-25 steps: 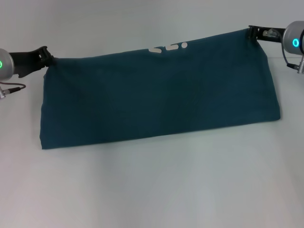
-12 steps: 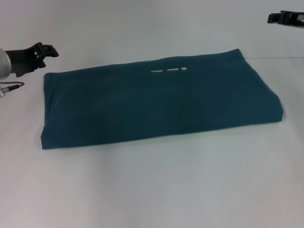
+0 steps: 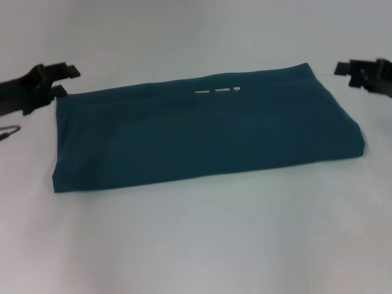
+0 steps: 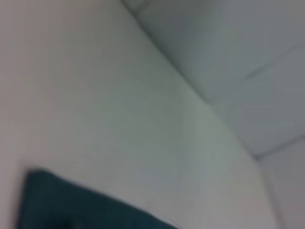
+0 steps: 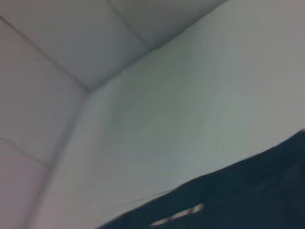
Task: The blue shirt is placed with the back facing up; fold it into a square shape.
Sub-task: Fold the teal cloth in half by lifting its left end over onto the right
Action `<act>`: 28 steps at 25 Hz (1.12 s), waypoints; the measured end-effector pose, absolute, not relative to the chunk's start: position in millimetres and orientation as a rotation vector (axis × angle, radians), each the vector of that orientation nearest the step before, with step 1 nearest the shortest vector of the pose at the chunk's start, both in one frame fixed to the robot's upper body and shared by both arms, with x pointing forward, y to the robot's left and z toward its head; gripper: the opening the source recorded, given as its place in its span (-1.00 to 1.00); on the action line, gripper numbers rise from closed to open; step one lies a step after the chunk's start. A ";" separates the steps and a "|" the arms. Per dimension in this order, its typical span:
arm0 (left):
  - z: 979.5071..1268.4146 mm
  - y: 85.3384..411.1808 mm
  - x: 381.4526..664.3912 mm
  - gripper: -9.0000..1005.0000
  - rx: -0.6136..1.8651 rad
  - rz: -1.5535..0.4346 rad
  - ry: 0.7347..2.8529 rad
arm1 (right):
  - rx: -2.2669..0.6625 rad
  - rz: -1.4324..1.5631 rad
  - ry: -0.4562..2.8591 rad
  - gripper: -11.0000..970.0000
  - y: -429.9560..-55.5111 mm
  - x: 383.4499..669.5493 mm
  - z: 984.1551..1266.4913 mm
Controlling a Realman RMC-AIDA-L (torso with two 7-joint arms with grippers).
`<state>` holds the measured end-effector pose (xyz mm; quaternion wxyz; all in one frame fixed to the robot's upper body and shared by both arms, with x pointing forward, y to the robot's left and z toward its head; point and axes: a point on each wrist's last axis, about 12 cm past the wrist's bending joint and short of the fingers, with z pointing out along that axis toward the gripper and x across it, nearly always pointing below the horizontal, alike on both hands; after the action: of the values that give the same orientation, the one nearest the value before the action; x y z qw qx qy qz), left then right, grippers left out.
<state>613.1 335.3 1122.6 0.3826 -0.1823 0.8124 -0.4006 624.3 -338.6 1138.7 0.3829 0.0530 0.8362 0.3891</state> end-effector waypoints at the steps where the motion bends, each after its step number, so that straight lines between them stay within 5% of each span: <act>1: 1120.6 338.4 605.1 0.19 -0.465 -1.067 2.066 | 0.148 1.064 2.097 0.30 -342.0 613.5 1135.3; 7: 1100.3 356.9 550.4 0.19 -0.565 -1.299 2.006 | 0.239 1.316 1.944 0.30 -360.7 559.3 1112.9; 13: 1072.2 364.5 507.9 0.19 -0.752 -1.386 1.960 | 0.287 1.344 1.940 0.30 -366.9 540.1 1101.3; 28: 1039.2 358.3 491.8 0.19 -1.003 -1.399 1.949 | 0.246 1.344 1.936 0.30 -363.3 542.7 1103.5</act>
<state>491.8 358.3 1039.2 0.2671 -0.3718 0.7223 -0.5183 542.7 -363.3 1103.5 0.3767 0.0963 0.7569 0.5254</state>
